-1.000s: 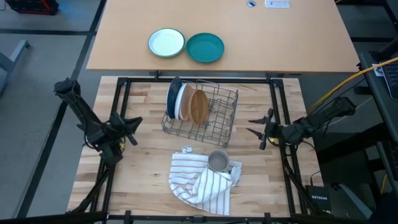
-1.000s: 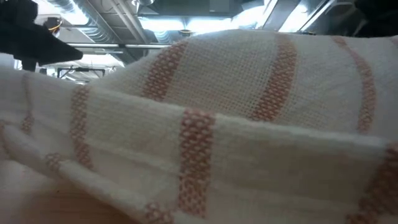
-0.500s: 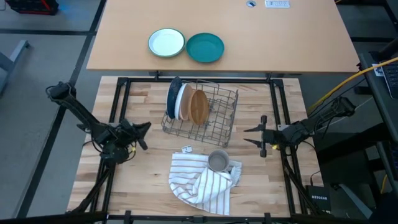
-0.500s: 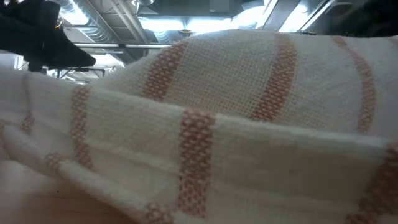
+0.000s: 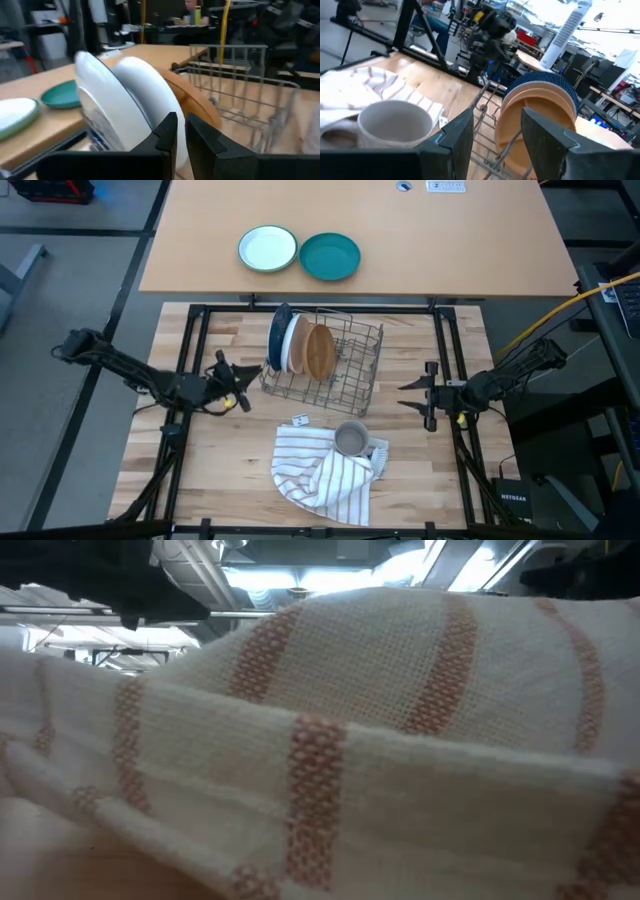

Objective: Sort dishes
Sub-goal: Return to Home Position

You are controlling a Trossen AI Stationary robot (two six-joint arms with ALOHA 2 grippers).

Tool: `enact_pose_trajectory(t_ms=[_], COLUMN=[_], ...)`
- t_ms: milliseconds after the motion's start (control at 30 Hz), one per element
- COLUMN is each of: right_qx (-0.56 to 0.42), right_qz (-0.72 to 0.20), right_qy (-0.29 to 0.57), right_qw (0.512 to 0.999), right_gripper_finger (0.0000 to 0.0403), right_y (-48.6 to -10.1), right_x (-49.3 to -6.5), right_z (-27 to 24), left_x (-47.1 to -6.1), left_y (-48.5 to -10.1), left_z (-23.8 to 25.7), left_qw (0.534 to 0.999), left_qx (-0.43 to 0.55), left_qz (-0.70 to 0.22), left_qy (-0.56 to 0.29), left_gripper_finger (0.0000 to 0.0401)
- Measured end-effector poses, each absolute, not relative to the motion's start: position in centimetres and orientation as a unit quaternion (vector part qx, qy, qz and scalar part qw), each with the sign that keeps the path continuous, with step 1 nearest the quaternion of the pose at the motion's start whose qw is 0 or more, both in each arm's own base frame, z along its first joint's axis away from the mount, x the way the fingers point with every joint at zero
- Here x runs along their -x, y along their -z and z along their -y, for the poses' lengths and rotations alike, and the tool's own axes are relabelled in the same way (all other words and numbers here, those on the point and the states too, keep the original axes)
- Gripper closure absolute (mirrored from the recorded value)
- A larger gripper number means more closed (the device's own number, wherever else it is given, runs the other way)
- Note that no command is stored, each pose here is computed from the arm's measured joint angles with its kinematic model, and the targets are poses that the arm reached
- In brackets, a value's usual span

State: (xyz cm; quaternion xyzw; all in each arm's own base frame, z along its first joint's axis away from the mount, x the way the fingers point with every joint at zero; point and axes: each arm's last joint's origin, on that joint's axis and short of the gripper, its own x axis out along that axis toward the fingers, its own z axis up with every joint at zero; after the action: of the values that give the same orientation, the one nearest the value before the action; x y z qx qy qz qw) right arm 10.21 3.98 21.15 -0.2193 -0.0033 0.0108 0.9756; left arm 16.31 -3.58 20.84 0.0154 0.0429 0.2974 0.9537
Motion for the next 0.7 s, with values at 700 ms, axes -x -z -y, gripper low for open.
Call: enact_pose_trajectory(t_ms=[700], right_qx=[0.213], right_qz=[0.009], right_qy=[0.050], right_qw=[0.976], right_gripper_finger=[0.0235], right_y=[-21.3], right_x=[-7.6], right_z=[-2.2], left_x=[-10.4], left_y=[-18.0], left_z=[0.4], left_qw=[0.977], left_qx=[0.008], left_qz=[0.054], left_qy=[-0.205], left_gripper_finger=[0.0372])
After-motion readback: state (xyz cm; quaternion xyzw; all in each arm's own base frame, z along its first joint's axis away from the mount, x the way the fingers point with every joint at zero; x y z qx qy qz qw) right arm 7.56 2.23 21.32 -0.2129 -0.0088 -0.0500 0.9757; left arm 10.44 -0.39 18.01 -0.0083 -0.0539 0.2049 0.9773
